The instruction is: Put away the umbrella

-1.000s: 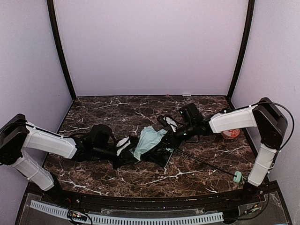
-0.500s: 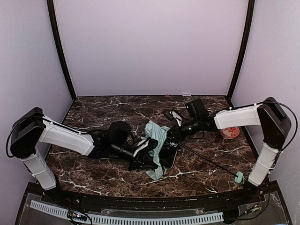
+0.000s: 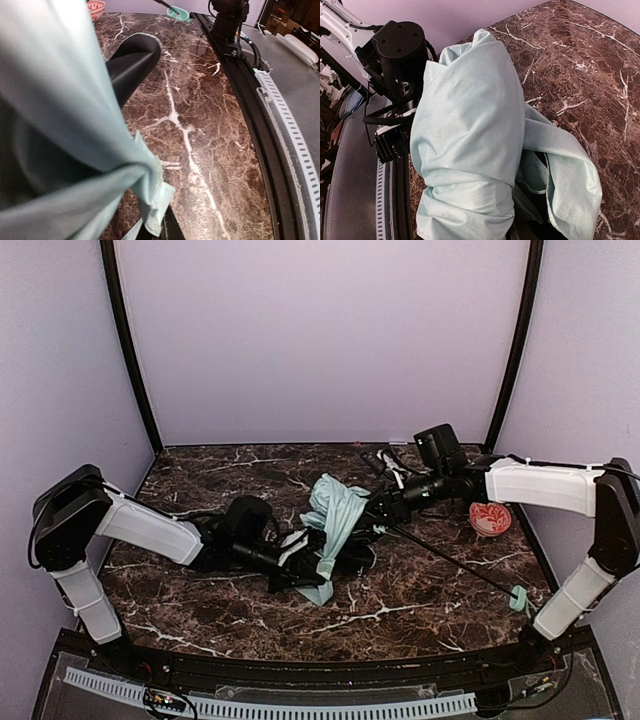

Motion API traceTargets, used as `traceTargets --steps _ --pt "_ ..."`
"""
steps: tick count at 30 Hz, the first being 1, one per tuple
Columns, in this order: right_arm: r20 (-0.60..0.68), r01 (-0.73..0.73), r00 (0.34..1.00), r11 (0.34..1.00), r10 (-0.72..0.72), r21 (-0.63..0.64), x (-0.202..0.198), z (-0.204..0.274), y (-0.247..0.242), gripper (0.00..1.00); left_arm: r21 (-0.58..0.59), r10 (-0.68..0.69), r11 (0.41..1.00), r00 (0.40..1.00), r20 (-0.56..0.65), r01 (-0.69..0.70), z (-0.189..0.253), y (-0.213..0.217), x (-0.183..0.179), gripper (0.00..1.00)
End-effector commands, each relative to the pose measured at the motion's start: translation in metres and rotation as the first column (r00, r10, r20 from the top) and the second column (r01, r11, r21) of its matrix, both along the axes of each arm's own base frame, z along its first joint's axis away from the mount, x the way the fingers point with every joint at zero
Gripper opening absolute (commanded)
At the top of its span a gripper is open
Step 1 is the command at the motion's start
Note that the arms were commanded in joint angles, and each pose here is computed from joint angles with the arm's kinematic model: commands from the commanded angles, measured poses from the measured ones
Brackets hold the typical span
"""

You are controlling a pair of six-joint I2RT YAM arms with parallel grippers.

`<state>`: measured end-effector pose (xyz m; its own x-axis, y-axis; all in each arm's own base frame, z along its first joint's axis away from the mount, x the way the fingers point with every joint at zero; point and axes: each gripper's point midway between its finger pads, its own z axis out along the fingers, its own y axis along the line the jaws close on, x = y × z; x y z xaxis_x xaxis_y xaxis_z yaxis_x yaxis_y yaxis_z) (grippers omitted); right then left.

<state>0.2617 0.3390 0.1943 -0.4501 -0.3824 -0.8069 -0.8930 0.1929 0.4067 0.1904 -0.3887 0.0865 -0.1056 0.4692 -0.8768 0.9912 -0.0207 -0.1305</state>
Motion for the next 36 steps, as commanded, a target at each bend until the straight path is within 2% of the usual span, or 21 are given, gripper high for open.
traceTargets --steps 1,6,10,15,20,24,27,29,32,34,36 --pt "0.144 -0.049 0.989 0.996 0.037 0.079 0.002 0.057 -0.004 0.00 0.088 0.068 0.993 0.987 0.143 -0.081 -0.020 0.011 0.025 0.00" --pt "0.193 -0.121 0.976 0.990 0.105 0.073 -0.018 0.073 -0.007 0.00 0.042 0.117 0.988 0.911 0.396 -0.146 -0.007 0.006 0.067 0.00" --pt "0.232 -0.185 0.959 0.980 0.165 0.069 -0.037 0.077 -0.006 0.00 -0.075 0.117 0.993 0.828 0.548 -0.091 0.019 -0.012 0.087 0.00" --pt "0.290 -0.135 0.951 0.989 0.112 0.060 -0.034 0.083 -0.011 0.00 -0.157 0.070 0.987 0.826 0.559 0.023 0.036 -0.043 0.094 0.00" --pt "0.308 0.021 0.951 0.999 -0.029 0.029 -0.010 0.059 -0.017 0.00 -0.211 0.122 0.977 0.848 0.516 -0.012 0.030 -0.064 0.117 0.00" --pt "0.330 0.284 0.903 0.959 -0.275 0.022 0.041 0.057 -0.035 0.00 -0.287 0.019 0.953 0.924 0.382 0.099 0.046 -0.077 0.084 0.00" --pt "0.336 0.440 0.836 0.896 -0.434 0.065 0.072 0.065 -0.052 0.00 -0.260 -0.038 0.954 0.921 0.388 0.148 0.046 -0.093 0.042 0.00" --pt "0.353 0.511 0.788 0.856 -0.504 0.081 0.088 0.071 -0.060 0.00 -0.265 -0.121 0.936 0.920 0.374 0.230 0.057 -0.106 0.001 0.00" --pt "0.379 0.562 0.750 0.825 -0.542 0.067 0.100 0.070 -0.067 0.00 -0.382 -0.220 0.862 0.925 0.310 0.333 0.095 -0.105 -0.039 0.00" --pt "0.395 0.563 0.749 0.825 -0.533 0.047 0.102 0.065 -0.067 0.00 -0.435 -0.243 0.829 0.927 0.287 0.351 0.115 -0.102 -0.049 0.00" --pt "0.402 0.569 0.748 0.822 -0.528 0.020 0.104 0.059 -0.070 0.00 -0.442 -0.271 0.821 0.928 0.256 0.362 0.125 -0.102 -0.054 0.00"
